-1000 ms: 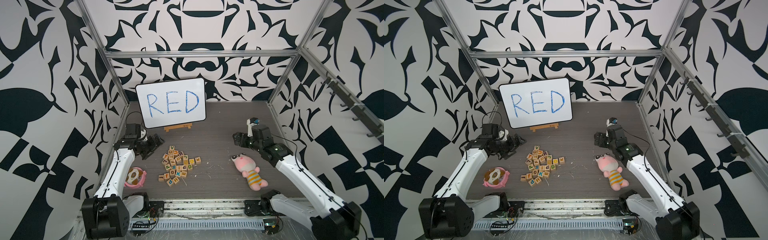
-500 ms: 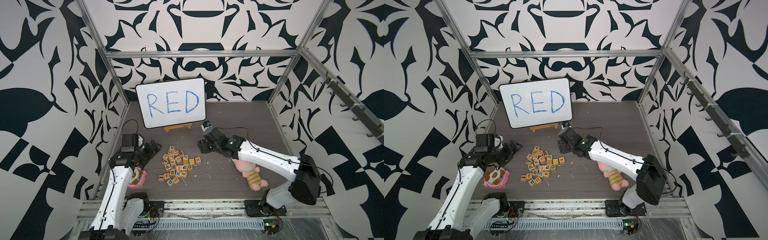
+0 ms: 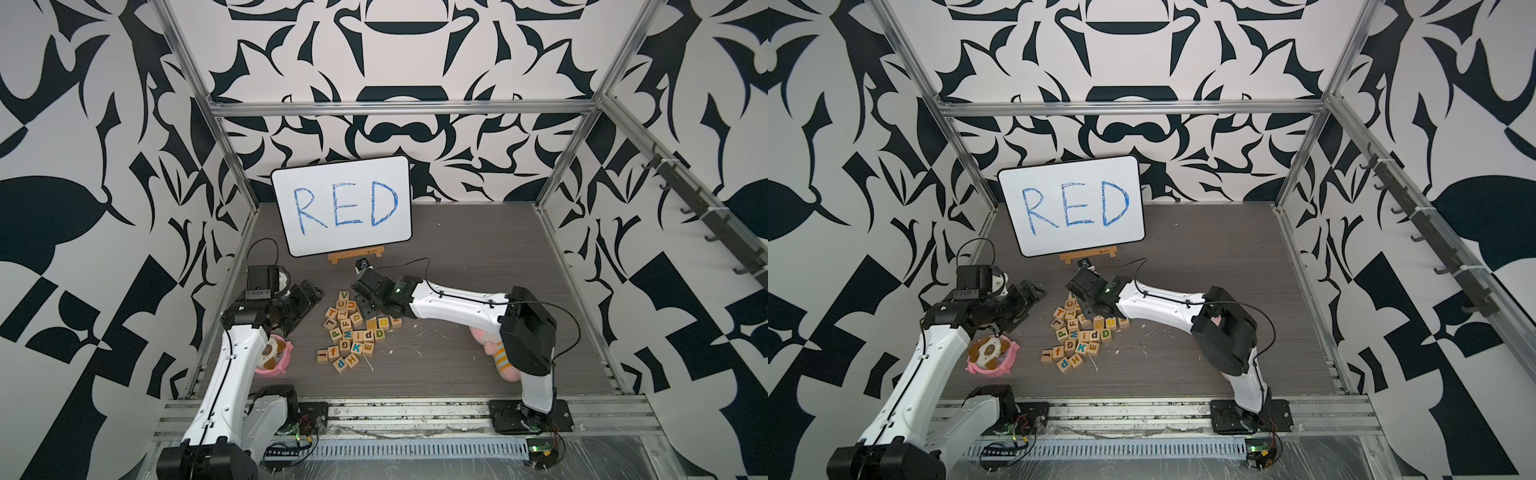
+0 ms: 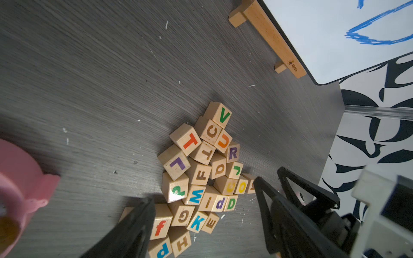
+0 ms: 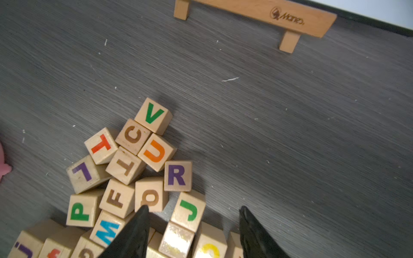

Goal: Assemble the uppercase word "red" with letter blocks
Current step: Pick up the letter block from the center of the board, then place the letter block at the center of the board.

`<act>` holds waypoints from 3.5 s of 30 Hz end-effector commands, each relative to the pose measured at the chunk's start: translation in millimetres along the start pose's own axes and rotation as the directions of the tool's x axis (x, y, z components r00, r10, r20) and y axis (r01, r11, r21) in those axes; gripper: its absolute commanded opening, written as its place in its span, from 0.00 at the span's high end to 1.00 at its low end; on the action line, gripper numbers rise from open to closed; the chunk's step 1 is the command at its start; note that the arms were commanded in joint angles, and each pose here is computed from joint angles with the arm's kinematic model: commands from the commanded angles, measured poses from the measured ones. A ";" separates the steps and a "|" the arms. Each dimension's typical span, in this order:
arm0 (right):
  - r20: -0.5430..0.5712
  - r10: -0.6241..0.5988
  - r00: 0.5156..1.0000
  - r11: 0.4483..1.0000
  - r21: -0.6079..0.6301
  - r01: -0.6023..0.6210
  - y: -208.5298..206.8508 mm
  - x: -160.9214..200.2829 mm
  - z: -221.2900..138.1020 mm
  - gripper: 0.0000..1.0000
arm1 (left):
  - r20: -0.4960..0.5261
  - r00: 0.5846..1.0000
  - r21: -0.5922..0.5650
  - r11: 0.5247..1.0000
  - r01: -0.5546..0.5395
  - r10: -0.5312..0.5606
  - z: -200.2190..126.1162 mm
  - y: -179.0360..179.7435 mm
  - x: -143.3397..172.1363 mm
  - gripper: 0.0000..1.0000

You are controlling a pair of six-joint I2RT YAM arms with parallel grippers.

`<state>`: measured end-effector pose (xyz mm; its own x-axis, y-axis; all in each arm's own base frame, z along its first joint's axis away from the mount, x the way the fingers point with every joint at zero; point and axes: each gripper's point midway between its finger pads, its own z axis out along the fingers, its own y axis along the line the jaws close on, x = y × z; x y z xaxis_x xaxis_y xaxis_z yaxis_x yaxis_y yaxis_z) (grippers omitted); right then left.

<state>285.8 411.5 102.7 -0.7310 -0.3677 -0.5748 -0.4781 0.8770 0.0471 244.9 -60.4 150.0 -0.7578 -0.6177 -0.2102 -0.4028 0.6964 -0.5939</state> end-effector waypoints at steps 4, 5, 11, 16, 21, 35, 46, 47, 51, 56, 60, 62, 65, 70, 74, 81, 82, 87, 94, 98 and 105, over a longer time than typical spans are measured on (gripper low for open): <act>0.020 0.008 1.000 0.999 -0.035 -0.007 17.2 -17.3 2.9 0.43 | 0.015 1.000 -0.024 1.000 0.000 0.001 -4.1 1.7 -2.0 0.24; 0.018 0.006 1.000 0.999 -0.037 -0.005 18.4 -16.9 5.3 0.43 | 0.015 1.000 -0.027 1.000 0.003 -0.002 -4.1 1.9 -2.4 0.26; -0.005 0.009 1.000 0.999 -0.037 -0.009 20.3 -11.0 14.5 0.44 | 0.013 1.000 -0.036 0.999 0.007 -0.006 -3.9 3.6 -2.0 0.27; -0.026 -0.006 1.000 1.000 -0.013 0.006 17.9 -5.4 20.6 0.50 | 0.009 1.000 -0.025 1.000 -0.003 0.004 -3.9 1.3 -1.2 0.28; -0.031 -0.003 1.000 1.000 -0.025 0.002 21.1 -3.6 25.4 0.51 | 0.005 1.000 -0.026 1.000 -0.003 0.003 -2.9 1.6 -1.1 0.28; -0.033 0.004 0.999 1.000 -0.012 -0.004 24.2 -5.2 38.4 0.56 | -0.011 1.000 -0.039 0.999 -0.010 0.010 0.2 2.4 2.0 0.28; -0.053 0.023 0.998 1.000 0.013 -0.022 21.2 0.7 45.6 0.58 | -0.003 1.000 -0.043 0.999 -0.013 0.013 -0.9 2.7 1.1 0.27; -0.056 0.025 0.998 1.000 0.017 -0.024 20.5 1.5 46.2 0.59 | -0.002 1.000 -0.043 0.999 -0.014 0.014 -0.9 2.6 1.1 0.27; -0.059 0.037 0.998 0.999 0.025 -0.036 19.1 3.7 48.1 0.60 | -0.002 1.000 -0.043 0.999 -0.014 0.014 -0.8 2.6 1.1 0.26; -0.071 0.043 0.997 0.999 0.035 -0.041 17.9 6.7 50.4 0.60 | -0.004 1.000 -0.044 0.999 -0.014 0.013 -0.5 2.8 1.2 0.26; -0.075 0.048 0.996 0.998 0.037 -0.045 17.8 8.4 52.7 0.60 | -0.002 1.000 -0.046 0.999 -0.014 0.014 -0.6 3.1 0.9 0.26; -0.078 0.051 0.996 0.998 0.038 -0.048 17.9 9.3 53.8 0.63 | -0.002 1.000 -0.046 0.999 -0.014 0.014 -0.6 3.1 1.0 0.26; -0.080 0.057 0.995 0.998 0.039 -0.054 18.3 9.7 54.9 0.65 | -0.003 1.000 -0.047 0.999 -0.013 0.013 -0.3 3.3 0.9 0.26; -0.060 0.063 0.996 0.997 0.038 -0.061 18.3 3.7 50.8 0.69 | -0.007 1.000 -0.049 0.999 -0.012 0.012 0.6 4.0 1.5 0.26; -0.031 0.079 0.996 0.996 0.031 -0.078 18.5 -4.3 44.1 0.77 | -0.018 1.000 -0.041 0.999 -0.013 0.013 1.9 2.6 2.5 0.26; 0.085 0.172 0.981 0.985 -0.030 -0.170 16.4 -25.3 14.2 0.84 | -0.048 0.998 0.010 0.999 -0.033 0.034 2.3 -6.6 7.4 0.26; 0.107 0.190 0.976 0.982 -0.037 -0.187 13.5 -27.9 7.4 0.85 | -0.047 0.998 0.010 0.999 -0.034 0.035 2.4 -6.5 7.6 0.26; 0.173 0.211 0.962 0.975 0.034 -0.220 -12.5 -31.7 -18.7 0.85 | -0.054 0.998 0.008 0.999 -0.036 0.036 3.7 -6.2 9.1 0.26; 0.178 0.225 0.958 0.960 0.128 -0.249 -44.1 -38.7 -18.4 0.85 | -0.053 0.998 -0.006 0.999 -0.033 0.033 3.6 -4.6 8.4 0.25; 0.173 0.252 0.952 0.948 0.154 -0.279 -55.6 -51.0 1.7 0.87 | -0.039 0.999 -0.009 0.999 -0.034 0.034 2.8 -3.5 7.3 0.25; 0.175 0.298 0.938 0.931 0.165 -0.326 -73.9 -69.6 36.0 0.87 | -0.049 0.998 -0.004 0.999 -0.036 0.036 3.6 -5.0 9.0 0.25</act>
<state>371.6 378.6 83.7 -0.7733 -0.0852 -0.6284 -0.1501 0.9874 0.0509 242.7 -69.8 143.3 -0.7892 -0.5860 -0.1839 -0.3916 0.7108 -0.5844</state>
